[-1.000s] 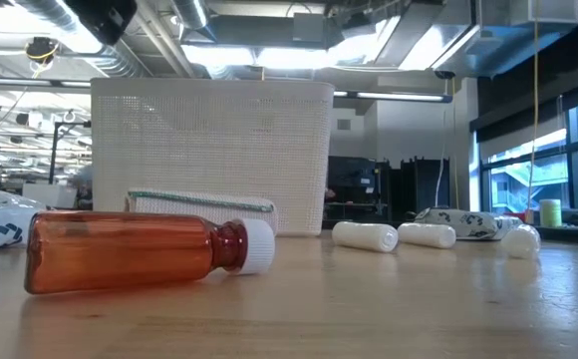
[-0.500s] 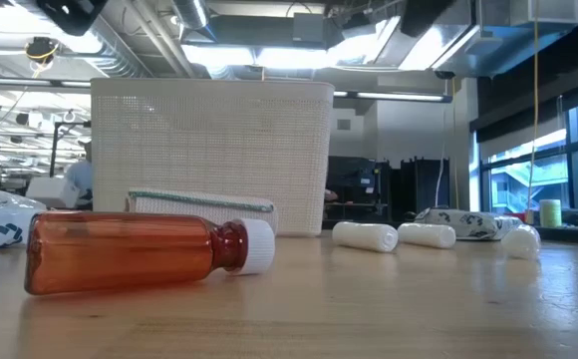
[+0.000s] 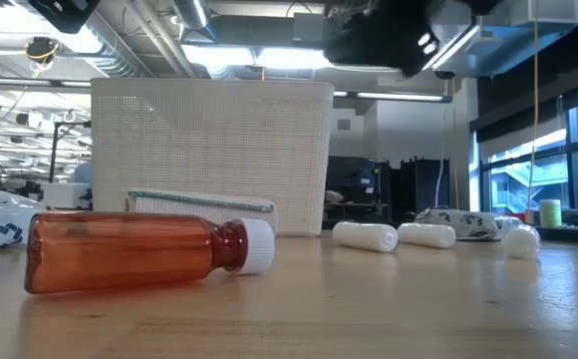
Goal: Pick & place medical supplies in basket/bin
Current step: Put the red medicine bottle into the white bin
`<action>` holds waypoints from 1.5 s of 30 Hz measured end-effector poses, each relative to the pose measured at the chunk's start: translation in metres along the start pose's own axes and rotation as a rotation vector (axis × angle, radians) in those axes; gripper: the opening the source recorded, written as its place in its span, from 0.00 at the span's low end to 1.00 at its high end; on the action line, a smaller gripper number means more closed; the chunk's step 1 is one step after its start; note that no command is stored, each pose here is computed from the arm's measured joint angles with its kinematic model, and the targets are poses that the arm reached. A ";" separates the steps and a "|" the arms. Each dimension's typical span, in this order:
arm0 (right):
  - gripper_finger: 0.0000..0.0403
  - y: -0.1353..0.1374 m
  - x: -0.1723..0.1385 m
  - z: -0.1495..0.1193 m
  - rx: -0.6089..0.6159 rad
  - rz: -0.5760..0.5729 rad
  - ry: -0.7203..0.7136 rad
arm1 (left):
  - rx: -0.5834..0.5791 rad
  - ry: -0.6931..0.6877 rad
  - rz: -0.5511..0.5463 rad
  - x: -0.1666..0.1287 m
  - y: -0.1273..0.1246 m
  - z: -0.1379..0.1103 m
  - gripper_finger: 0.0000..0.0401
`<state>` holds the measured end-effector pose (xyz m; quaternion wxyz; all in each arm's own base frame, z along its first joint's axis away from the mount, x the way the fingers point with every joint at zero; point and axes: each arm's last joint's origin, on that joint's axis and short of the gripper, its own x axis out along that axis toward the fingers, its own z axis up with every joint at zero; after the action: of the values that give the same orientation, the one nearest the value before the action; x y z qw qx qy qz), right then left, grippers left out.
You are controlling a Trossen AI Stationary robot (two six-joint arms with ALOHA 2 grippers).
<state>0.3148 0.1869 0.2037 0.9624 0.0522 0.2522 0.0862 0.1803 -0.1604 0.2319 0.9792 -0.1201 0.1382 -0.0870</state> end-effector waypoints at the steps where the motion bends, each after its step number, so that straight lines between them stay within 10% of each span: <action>1: 0.94 -0.004 0.003 -0.002 0.017 0.010 -0.051 | 0.000 0.000 0.000 0.000 0.000 0.000 0.52; 13: 0.94 -0.045 0.023 -0.017 -0.036 -0.057 -0.062 | -0.060 -0.005 0.009 0.001 0.002 0.001 0.52; 35: 0.94 -0.060 0.046 -0.025 0.231 -0.150 -0.148 | -0.074 -0.013 0.036 0.004 0.008 0.004 0.52; 45: 0.74 -0.060 0.047 -0.032 0.101 -0.106 -0.049 | -0.073 -0.013 0.038 0.004 0.008 0.004 0.52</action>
<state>0.3475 0.1386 0.1450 0.9677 0.0894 0.2348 0.0208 0.1868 -0.1529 0.2322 0.9765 -0.1539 0.1371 -0.0627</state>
